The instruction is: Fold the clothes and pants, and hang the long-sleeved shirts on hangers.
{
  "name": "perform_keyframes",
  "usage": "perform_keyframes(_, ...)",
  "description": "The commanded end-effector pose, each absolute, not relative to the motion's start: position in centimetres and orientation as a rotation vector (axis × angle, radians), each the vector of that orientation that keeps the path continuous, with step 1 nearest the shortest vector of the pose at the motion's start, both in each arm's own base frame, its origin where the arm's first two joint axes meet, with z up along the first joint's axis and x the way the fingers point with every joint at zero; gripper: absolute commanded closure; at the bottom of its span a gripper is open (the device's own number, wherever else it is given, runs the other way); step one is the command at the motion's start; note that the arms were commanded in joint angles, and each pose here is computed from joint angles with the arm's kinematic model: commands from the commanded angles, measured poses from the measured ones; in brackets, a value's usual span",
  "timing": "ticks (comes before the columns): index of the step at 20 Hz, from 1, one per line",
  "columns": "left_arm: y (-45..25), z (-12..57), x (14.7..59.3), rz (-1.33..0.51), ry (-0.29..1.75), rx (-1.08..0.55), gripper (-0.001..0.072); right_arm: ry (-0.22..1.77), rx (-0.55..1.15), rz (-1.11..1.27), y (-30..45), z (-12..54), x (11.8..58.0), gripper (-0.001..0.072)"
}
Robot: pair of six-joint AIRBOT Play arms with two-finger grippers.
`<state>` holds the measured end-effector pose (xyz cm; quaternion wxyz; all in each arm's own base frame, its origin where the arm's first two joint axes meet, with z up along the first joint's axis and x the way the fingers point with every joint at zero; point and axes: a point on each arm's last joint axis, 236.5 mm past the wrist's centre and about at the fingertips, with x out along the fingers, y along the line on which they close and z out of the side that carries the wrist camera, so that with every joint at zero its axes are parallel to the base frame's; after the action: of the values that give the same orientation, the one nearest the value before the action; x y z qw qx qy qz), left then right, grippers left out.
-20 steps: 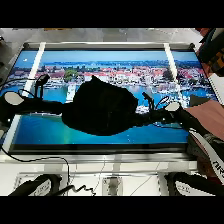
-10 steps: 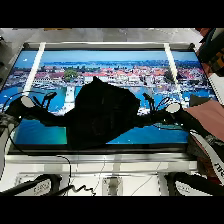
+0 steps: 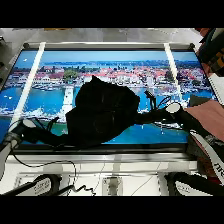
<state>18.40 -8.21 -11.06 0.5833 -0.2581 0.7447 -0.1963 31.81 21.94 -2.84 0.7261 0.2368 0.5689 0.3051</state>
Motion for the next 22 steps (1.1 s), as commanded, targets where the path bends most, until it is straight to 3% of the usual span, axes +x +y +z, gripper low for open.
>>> perform_keyframes(1, -10.2, -13.5, 20.0, -0.374, 1.588, -0.733, 0.0148, 1.251, 0.522, 0.670, 21.9, -2.8, 31.9, 0.0677)
perform_keyframes(3, -10.6, -13.8, 20.9, -0.359, 1.554, -0.725, 0.0187, 1.251, 0.522, 0.670, 21.9, -2.8, 31.9, 0.0678)
perform_keyframes(4, -11.0, -13.7, 21.2, -0.366, 1.546, -0.724, 0.0278, 1.250, 0.522, 0.670, 21.9, -2.8, 31.9, 0.0677)
perform_keyframes(6, -11.7, -13.5, 21.4, -0.409, 1.528, -0.698, 0.0618, 1.249, 0.522, 0.670, 21.9, -2.8, 32.0, 0.0678)
perform_keyframes(7, -11.7, -13.2, 21.9, -0.427, 1.508, -0.683, 0.0701, 1.246, 0.522, 0.670, 21.9, -2.7, 32.0, 0.0678)
perform_keyframes(11, -9.6, -8.9, 28.4, -0.424, 1.314, -0.622, 0.0703, 1.188, 0.500, 0.689, 22.0, -0.7, 32.8, 0.0678)
perform_keyframes(16, -7.0, 5.3, 36.6, -0.448, 0.905, -0.426, 0.0703, 1.028, 0.453, 0.762, 22.6, 6.2, 33.9, 0.0678)
perform_keyframes(22, -6.4, 22.3, 36.1, -0.429, 0.464, -0.218, 0.0703, 0.794, 0.401, 0.910, 23.6, 18.5, 31.4, 0.0678)
